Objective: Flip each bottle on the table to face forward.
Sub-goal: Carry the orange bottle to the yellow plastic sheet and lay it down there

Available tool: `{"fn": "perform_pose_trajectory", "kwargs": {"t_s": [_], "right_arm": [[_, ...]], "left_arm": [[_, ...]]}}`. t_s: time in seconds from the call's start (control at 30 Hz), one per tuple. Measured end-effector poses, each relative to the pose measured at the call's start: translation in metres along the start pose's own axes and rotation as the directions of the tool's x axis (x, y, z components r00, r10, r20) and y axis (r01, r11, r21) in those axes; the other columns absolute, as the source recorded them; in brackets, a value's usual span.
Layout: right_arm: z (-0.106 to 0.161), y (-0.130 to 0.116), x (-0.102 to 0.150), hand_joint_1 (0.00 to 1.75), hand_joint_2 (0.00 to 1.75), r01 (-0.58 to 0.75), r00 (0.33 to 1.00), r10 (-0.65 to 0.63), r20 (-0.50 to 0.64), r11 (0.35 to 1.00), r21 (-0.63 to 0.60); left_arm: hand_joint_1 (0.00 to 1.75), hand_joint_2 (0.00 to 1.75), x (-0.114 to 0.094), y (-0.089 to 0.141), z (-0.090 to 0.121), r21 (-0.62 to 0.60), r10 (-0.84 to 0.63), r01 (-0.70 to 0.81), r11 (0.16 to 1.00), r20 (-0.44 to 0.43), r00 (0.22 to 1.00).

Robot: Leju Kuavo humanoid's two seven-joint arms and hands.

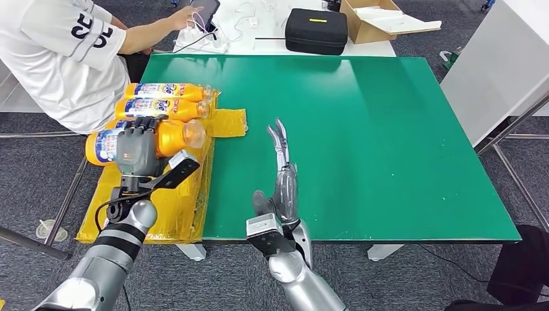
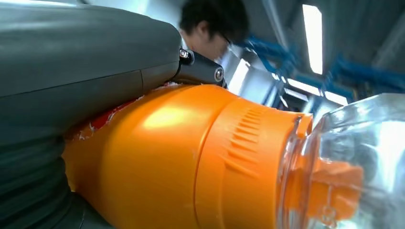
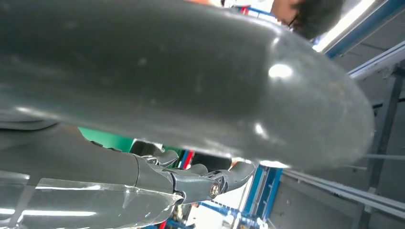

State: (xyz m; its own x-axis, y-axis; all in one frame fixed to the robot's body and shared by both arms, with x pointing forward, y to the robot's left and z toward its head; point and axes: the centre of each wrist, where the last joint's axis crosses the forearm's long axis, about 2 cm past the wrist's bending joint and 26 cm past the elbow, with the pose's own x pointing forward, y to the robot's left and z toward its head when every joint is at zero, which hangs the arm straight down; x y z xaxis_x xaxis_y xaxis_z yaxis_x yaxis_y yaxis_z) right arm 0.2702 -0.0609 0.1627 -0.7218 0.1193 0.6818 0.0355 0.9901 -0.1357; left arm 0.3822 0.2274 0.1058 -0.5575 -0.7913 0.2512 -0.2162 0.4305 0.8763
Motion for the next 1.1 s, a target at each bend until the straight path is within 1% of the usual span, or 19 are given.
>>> {"fn": "perform_pose_trajectory", "kwargs": {"t_s": [0.07, 0.13, 0.2, 0.33, 0.53, 0.6, 0.67, 0.73, 0.77, 0.87, 0.93, 1.07, 1.1], "right_arm": [[0.001, 0.0, 0.0, 0.0, 0.0, 0.018, 1.0, -0.018, -0.003, 1.0, 0.012], [0.002, 0.0, 0.0, 0.0, 0.0, 0.031, 1.0, -0.031, -0.006, 0.999, 0.024], [0.003, 0.0, -0.001, 0.0, 0.0, 0.041, 0.999, -0.041, -0.008, 0.999, 0.034], [0.007, 0.0, -0.002, 0.0, 0.0, 0.057, 0.998, -0.056, -0.014, 0.997, 0.049], [0.008, 0.002, -0.001, 0.0, 0.0, 0.078, 0.997, -0.077, -0.016, 0.994, 0.072], [0.009, 0.003, 0.0, 0.0, 0.0, 0.083, 0.996, -0.082, -0.016, 0.993, 0.08], [0.009, 0.004, 0.0, 0.0, 0.0, 0.089, 0.996, -0.088, -0.017, 0.992, 0.088], [0.01, 0.005, 0.0, 0.0, 0.0, 0.095, 0.995, -0.093, -0.018, 0.991, 0.097], [0.01, 0.005, 0.0, 0.0, 0.0, 0.098, 0.995, -0.096, -0.019, 0.99, 0.101], [0.011, 0.007, 0.0, 0.0, 0.0, 0.106, 0.994, -0.104, -0.024, 0.988, 0.116], [0.012, 0.007, 0.0, 0.0, 0.0, 0.111, 0.994, -0.108, -0.029, 0.986, 0.125], [0.014, 0.008, -0.002, 0.0, 1.75, 0.115, 0.993, -0.111, -0.038, 0.984, 0.138], [0.015, 0.008, -0.002, 0.0, 1.75, 0.115, 0.993, -0.11, -0.04, 0.983, 0.14]], "left_arm": [[1.75, 1.75, -0.007, -0.006, 0.008, -0.129, -0.003, 0.005, 0.992, 0.023, 1.0], [1.75, 1.75, -0.015, -0.011, 0.019, -0.268, 0.014, -0.004, 0.963, 0.036, 0.999], [1.75, 1.75, -0.024, -0.014, 0.029, -0.37, 0.028, -0.013, 0.929, 0.036, 0.999], [1.75, 1.75, -0.037, -0.017, 0.046, -0.491, 0.046, -0.034, 0.871, 0.013, 0.999], [1.74, 1.75, -0.047, -0.019, 0.06, -0.593, 0.06, -0.075, 0.802, -0.044, 0.997], [1.11, 1.75, -0.049, -0.019, 0.061, -0.605, 0.077, -0.099, 0.79, -0.063, 0.995], [0.28, 1.75, -0.051, -0.018, 0.062, -0.612, 0.096, -0.129, 0.78, -0.086, 0.992], [0.03, 1.75, -0.052, -0.018, 0.062, -0.624, 0.12, -0.165, 0.764, -0.114, 0.986], [0.0, 1.31, -0.053, -0.018, 0.062, -0.629, 0.133, -0.184, 0.756, -0.127, 0.983], [0.0, 0.0, -0.054, -0.017, 0.06, -0.635, 0.183, -0.242, 0.733, -0.159, 0.97], [0.0, 0.0, -0.055, -0.016, 0.059, -0.636, 0.22, -0.279, 0.72, -0.172, 0.96], [0.0, 0.0, -0.056, -0.016, 0.06, -0.64, 0.28, -0.339, 0.69, -0.196, 0.94], [0.0, 0.0, -0.056, -0.016, 0.061, -0.641, 0.297, -0.356, 0.68, -0.203, 0.933]]}}
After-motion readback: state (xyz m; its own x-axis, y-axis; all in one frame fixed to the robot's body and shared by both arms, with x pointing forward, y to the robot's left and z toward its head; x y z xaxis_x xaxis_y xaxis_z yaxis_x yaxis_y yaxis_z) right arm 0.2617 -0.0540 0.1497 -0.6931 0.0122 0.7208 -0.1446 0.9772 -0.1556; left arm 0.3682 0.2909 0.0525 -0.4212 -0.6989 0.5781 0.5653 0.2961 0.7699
